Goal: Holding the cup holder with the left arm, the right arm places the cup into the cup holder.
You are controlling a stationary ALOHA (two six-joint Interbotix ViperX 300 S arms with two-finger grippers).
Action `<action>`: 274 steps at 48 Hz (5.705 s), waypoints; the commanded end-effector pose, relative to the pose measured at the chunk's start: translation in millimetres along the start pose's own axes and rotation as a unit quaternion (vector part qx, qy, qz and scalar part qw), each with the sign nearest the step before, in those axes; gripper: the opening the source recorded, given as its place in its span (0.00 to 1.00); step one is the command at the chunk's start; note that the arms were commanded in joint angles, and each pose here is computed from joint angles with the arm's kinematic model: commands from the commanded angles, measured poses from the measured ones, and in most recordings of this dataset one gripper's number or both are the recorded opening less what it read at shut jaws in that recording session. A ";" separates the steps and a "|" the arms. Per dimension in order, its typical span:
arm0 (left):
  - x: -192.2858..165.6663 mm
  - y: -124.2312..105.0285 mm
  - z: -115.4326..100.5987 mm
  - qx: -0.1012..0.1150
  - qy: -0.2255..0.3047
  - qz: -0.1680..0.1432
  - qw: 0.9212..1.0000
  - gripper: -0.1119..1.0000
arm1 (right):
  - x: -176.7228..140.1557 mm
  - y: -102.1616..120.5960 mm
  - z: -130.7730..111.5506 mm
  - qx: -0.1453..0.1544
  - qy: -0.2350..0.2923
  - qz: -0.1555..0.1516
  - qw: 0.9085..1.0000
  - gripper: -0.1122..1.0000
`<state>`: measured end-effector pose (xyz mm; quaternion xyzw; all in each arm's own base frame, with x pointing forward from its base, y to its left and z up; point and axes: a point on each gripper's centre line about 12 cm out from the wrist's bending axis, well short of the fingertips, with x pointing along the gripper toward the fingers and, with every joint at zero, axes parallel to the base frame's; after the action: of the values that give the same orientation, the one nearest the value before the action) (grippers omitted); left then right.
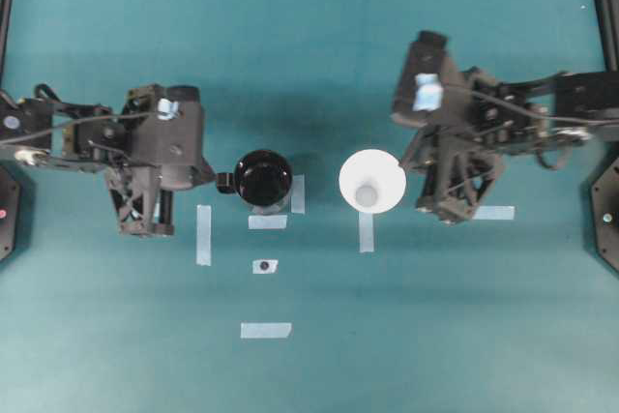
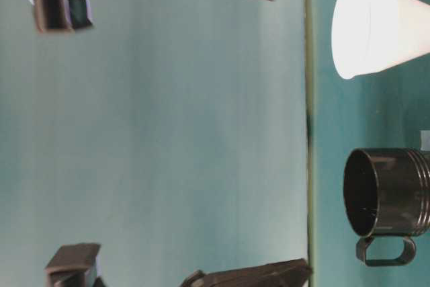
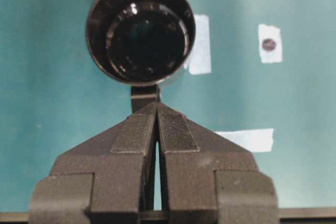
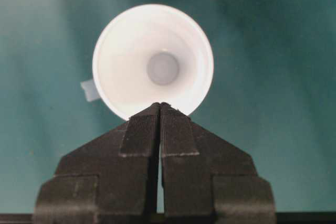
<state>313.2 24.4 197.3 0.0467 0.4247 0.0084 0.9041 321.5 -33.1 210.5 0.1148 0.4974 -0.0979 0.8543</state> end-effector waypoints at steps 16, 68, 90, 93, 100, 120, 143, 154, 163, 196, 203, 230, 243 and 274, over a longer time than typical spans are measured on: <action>10.9 0.7 8.7 0.000 0.020 -0.003 1.000 0.13 | 18.0 -6.6 12.3 -0.013 0.014 -0.011 1.000 0.13; 4.7 2.0 4.6 0.012 0.028 -0.002 1.000 0.34 | 38.6 -29.5 8.8 -0.012 0.045 -0.038 0.998 0.96; 16.1 1.0 -1.7 0.024 0.044 -0.005 0.999 0.95 | 45.7 -38.9 14.7 -0.024 0.034 -0.054 0.998 0.95; 18.9 0.9 -2.3 0.024 0.048 -0.005 0.999 0.96 | 48.9 -38.7 16.4 -0.022 0.029 -0.053 0.998 0.95; 22.5 1.5 -1.2 0.023 0.051 -0.005 0.998 0.97 | 51.4 -36.3 19.4 -0.020 0.028 -0.050 0.998 0.96; 24.5 7.7 -1.6 0.014 0.063 -0.002 0.998 0.97 | 52.1 -34.4 19.7 -0.022 0.029 -0.048 0.998 0.96; 52.4 11.0 -5.9 0.009 0.095 -0.004 0.995 0.97 | 67.8 -31.5 16.1 -0.025 0.052 -0.048 0.997 0.96; 66.7 12.0 -7.7 0.006 0.106 -0.005 0.994 0.97 | 69.7 -32.0 14.8 -0.026 0.069 -0.051 0.996 0.96; 74.4 19.9 -10.3 -0.017 0.099 0.004 0.995 0.96 | 68.7 -31.4 19.2 -0.028 0.064 -0.050 0.996 0.96; 87.7 22.9 -17.2 -0.026 0.105 0.006 0.994 0.95 | 73.8 -31.6 18.8 -0.029 0.065 -0.050 0.996 0.96; 88.5 22.8 -17.9 -0.026 0.107 0.006 0.994 0.95 | 73.8 -31.5 18.8 -0.029 0.065 -0.050 0.996 0.96; 89.2 22.9 -17.7 -0.026 0.108 0.006 0.994 0.78 | 81.8 -32.0 16.6 -0.022 0.079 -0.052 0.995 0.91; 87.9 18.4 -17.7 -0.017 0.117 0.000 0.993 0.44 | 80.9 -30.4 19.3 -0.022 0.076 -0.049 0.996 0.37; 82.7 15.8 -2.0 -0.008 0.072 0.003 0.997 0.34 | 69.2 -20.9 20.2 0.032 0.065 -0.013 0.997 0.15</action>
<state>357.5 44.9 114.0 0.0348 0.5212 0.0158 0.8526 365.0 -64.6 133.8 0.1409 0.5770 -0.1202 0.7955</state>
